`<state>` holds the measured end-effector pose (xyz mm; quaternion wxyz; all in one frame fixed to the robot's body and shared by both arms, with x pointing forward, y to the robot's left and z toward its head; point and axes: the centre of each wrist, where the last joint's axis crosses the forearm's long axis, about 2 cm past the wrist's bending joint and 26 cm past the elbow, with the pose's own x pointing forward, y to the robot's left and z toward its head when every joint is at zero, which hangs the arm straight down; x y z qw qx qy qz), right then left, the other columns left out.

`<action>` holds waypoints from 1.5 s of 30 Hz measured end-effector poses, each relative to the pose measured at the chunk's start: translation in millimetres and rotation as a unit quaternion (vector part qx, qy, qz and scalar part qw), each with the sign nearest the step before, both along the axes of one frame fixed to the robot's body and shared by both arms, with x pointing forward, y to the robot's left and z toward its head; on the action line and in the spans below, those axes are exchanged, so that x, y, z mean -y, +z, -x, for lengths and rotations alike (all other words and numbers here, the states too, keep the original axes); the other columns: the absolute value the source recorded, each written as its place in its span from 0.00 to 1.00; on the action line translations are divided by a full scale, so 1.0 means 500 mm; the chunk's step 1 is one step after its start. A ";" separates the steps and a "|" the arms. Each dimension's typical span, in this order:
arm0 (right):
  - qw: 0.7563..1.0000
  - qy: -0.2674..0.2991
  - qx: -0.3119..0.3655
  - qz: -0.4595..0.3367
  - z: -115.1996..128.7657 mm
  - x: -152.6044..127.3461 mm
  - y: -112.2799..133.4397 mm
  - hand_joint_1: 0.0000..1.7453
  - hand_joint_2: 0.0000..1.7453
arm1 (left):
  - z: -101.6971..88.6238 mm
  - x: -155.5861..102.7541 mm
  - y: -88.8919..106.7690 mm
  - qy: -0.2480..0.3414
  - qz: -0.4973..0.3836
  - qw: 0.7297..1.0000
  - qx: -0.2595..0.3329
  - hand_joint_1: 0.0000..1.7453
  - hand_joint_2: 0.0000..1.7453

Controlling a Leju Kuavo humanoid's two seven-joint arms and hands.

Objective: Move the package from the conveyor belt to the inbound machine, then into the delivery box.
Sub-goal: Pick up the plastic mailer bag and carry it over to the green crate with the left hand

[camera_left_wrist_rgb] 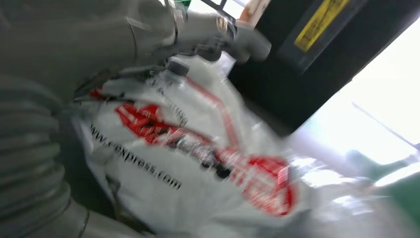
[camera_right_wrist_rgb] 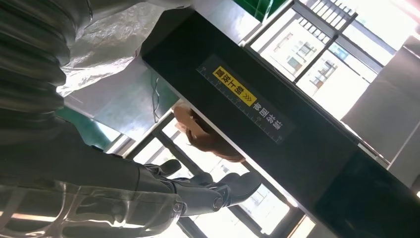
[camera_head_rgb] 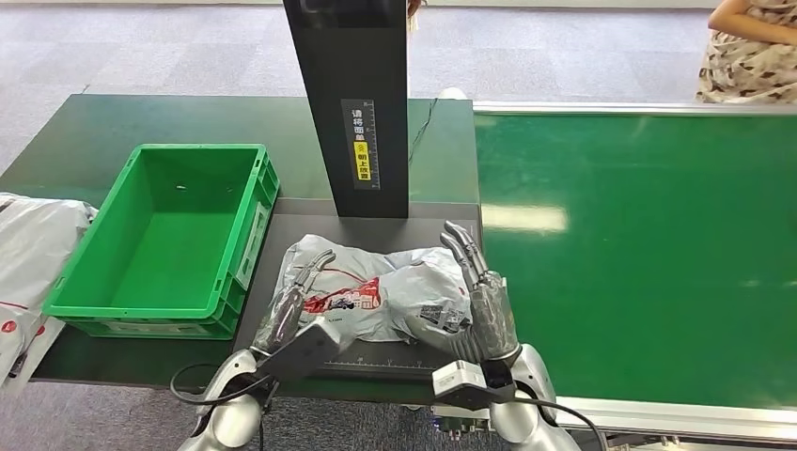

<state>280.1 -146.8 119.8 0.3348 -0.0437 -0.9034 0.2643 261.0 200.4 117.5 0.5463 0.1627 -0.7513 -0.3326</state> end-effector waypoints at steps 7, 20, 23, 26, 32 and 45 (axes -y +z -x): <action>1.000 -0.011 -0.017 -0.013 0.003 0.008 0.004 0.00 0.00 | -0.046 0.016 0.008 -0.011 -0.131 0.991 -0.006 0.39 1.00; 0.998 -0.050 -0.023 -0.023 0.014 0.038 0.004 0.00 0.00 | -0.071 0.031 -0.002 -0.074 -0.139 0.987 0.021 1.00 1.00; 0.998 -0.054 -0.022 -0.026 0.014 0.044 0.006 0.00 0.00 | -0.071 0.030 -0.006 -0.078 -0.143 0.986 0.022 1.00 1.00; 0.998 -0.060 -0.021 -0.029 0.013 0.050 0.008 0.00 0.00 | -0.070 0.031 -0.008 -0.085 -0.141 0.986 0.028 1.00 1.00; 0.996 -0.076 -0.019 -0.035 0.011 0.065 0.012 0.00 0.00 | -0.071 0.034 0.003 -0.069 -0.100 0.989 0.086 1.00 1.00; 0.994 -0.106 -0.008 -0.027 0.017 0.076 0.016 0.00 1.00 | -0.035 0.027 0.121 0.041 -0.110 0.897 0.427 1.00 1.00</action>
